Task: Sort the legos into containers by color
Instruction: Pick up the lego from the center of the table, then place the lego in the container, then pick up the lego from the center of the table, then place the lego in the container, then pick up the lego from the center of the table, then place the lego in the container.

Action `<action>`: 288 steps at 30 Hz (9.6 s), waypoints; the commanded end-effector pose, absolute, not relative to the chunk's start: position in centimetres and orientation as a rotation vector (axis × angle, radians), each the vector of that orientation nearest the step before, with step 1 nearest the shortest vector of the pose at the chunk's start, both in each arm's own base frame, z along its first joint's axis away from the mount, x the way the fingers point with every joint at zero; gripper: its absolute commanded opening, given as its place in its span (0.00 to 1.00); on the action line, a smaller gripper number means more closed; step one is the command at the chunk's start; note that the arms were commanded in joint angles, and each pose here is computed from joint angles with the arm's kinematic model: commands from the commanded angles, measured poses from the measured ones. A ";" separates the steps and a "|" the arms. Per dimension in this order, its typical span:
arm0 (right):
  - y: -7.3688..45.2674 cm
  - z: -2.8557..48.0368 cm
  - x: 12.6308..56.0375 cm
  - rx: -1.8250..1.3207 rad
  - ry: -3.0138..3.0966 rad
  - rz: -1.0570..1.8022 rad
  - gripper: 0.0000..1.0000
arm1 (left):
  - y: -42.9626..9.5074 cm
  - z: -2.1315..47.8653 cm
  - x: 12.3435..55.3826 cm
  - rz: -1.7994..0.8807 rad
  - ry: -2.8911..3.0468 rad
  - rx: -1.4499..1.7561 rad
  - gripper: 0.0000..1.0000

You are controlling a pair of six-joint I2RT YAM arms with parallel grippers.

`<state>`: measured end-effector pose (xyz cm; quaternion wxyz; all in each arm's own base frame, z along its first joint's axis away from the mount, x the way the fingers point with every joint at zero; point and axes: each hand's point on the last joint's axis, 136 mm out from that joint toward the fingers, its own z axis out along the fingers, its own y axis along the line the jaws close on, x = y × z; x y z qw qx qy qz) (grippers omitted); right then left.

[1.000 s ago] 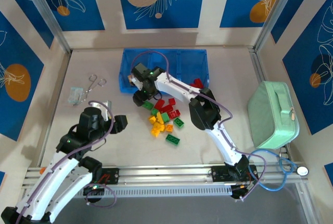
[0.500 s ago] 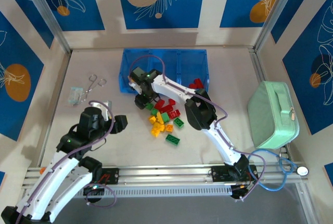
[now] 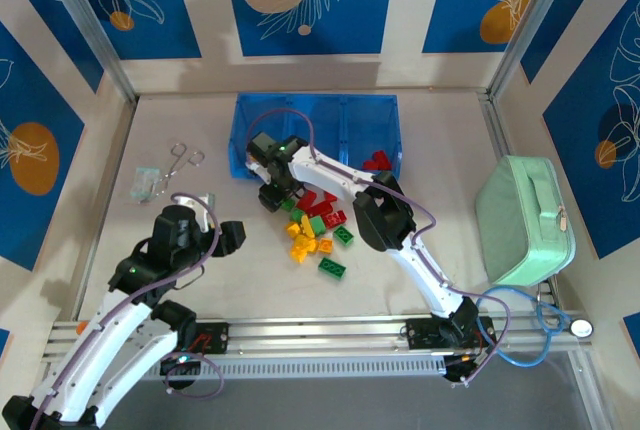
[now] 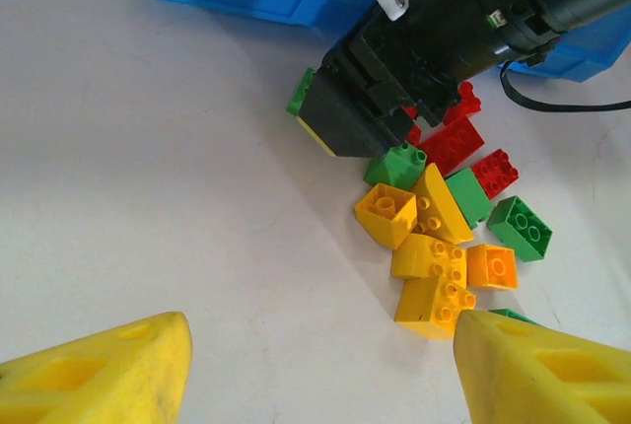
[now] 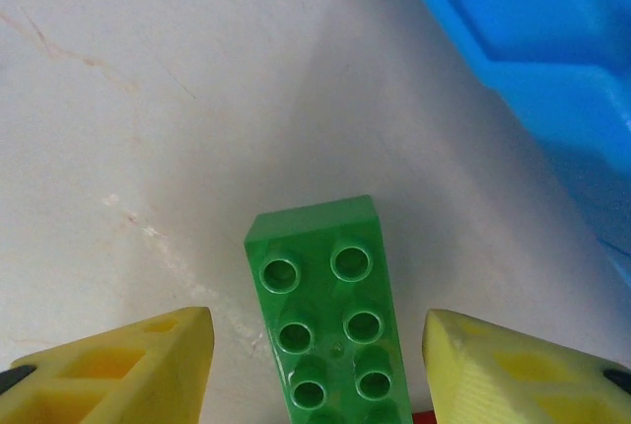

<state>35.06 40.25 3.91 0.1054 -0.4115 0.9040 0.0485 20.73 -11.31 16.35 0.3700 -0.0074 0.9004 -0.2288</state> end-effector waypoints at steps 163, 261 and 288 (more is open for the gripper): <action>16.3 13.3 24.9 -0.051 2.610 0.359 0.58 | -23.3 3.4 26.3 -0.217 2.715 0.301 0.39; 23.3 2.9 24.3 -0.609 2.987 0.010 0.58 | -13.5 13.5 25.3 -0.444 2.438 0.028 0.68; 27.3 14.2 34.7 -0.506 2.719 0.160 0.35 | -14.2 13.1 23.9 -0.446 2.433 0.078 0.67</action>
